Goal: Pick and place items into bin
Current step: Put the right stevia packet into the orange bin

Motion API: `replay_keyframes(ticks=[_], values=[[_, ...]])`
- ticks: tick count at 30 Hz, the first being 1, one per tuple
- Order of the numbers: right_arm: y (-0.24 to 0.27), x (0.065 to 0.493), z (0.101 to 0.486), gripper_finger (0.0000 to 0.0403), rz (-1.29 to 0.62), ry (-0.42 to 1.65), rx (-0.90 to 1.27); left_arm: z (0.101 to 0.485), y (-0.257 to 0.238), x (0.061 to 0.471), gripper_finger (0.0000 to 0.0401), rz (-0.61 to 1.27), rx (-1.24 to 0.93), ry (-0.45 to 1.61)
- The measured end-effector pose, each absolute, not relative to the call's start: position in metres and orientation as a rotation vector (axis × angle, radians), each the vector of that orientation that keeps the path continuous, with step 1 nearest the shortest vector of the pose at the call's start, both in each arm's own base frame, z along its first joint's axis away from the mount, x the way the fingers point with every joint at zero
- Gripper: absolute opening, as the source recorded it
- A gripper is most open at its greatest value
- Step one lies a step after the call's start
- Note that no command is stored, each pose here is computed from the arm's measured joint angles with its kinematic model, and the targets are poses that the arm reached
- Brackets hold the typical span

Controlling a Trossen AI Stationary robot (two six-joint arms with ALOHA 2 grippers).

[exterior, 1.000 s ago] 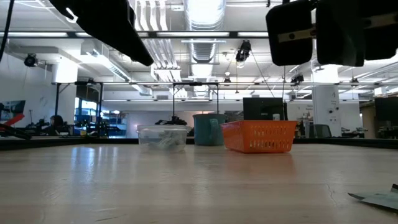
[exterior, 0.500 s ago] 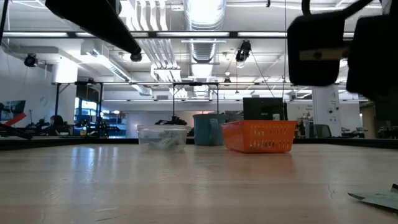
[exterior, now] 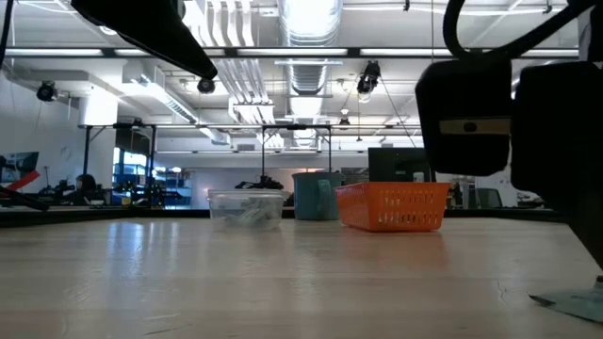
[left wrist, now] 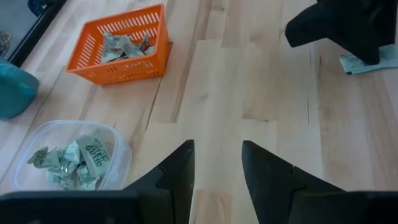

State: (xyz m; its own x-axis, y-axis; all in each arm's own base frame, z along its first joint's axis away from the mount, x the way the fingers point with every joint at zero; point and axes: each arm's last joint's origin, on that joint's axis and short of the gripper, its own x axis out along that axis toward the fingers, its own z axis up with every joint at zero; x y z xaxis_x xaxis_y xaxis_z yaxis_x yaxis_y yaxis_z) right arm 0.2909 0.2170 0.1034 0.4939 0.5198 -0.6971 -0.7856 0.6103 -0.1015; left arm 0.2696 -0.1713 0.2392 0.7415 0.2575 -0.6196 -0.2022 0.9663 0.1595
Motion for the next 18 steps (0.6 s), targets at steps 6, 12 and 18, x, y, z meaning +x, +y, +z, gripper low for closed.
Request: replay_keyframes(ticks=[6,12,18], values=[[0.2191,0.2933,0.0994,0.0139,0.826,0.681,-0.434,0.2386,-0.1713,0.2693,0.0118,0.252,0.085,0.692],[0.2189,0.2928,0.0988,0.0098,0.827,0.686,-0.434,0.2386,-0.1713,0.2693,0.0118,0.252,0.084,0.692],[0.2189,0.2924,0.0985,0.0041,0.835,0.686,-0.44,0.2386,-0.1713,0.2693,0.0118,0.252,0.084,0.692]])
